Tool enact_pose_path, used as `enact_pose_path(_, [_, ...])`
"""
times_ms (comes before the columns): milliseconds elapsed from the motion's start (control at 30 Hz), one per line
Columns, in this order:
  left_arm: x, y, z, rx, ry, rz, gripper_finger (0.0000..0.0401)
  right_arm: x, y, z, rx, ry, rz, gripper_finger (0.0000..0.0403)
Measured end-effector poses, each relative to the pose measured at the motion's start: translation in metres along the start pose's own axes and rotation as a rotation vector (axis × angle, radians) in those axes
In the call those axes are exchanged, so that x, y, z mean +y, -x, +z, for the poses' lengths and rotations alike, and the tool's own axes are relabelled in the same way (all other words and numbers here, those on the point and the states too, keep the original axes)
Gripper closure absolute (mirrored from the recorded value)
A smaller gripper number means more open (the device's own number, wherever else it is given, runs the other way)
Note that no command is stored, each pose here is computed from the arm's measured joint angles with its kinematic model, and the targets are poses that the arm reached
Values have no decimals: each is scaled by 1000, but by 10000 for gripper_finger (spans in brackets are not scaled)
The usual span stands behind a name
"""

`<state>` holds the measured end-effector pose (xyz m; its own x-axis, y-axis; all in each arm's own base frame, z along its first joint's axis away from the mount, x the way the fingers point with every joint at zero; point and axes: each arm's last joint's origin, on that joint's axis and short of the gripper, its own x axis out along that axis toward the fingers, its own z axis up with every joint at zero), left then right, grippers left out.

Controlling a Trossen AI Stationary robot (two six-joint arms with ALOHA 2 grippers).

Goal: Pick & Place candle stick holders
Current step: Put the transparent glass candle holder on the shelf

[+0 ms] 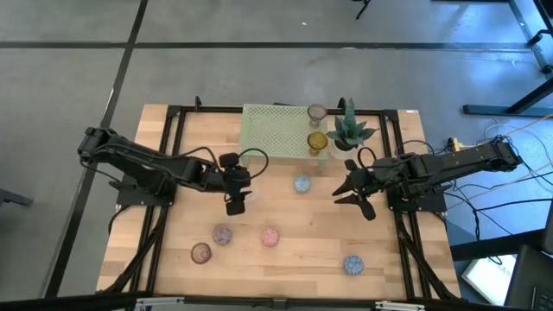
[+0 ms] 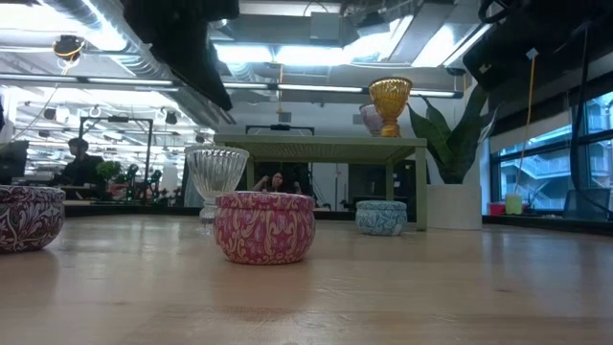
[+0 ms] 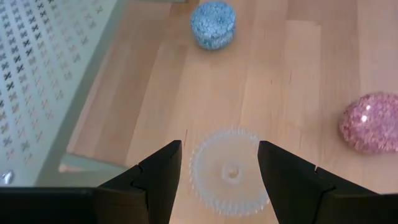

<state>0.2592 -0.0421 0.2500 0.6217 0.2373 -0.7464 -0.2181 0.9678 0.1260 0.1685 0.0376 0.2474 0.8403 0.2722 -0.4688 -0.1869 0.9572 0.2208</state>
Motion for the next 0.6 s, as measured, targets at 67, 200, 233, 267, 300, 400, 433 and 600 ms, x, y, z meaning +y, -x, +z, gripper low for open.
enact_pose_path(67, [-1,-3,-2,20,-7,6,191,0,0,0,0,0,0,282])
enact_pose_path(200, [-3,-12,-3,49,22,15,191,0,0,0,1,0,0,282])
enact_pose_path(233, [-4,-16,-4,59,31,19,191,0,0,0,1,0,0,282])
enact_pose_path(267, [-5,-18,-5,68,39,22,191,0,0,0,1,0,0,282])
enact_pose_path(300, [-5,-21,-5,77,40,26,191,0,0,0,1,0,0,282])
enact_pose_path(400, [-5,-28,-7,102,38,39,191,0,0,0,1,0,0,282])
enact_pose_path(433, [-5,-31,-7,108,40,43,191,0,0,0,1,0,0,282])
enact_pose_path(600, [0,-38,-8,133,41,63,191,0,0,0,1,0,0,282])
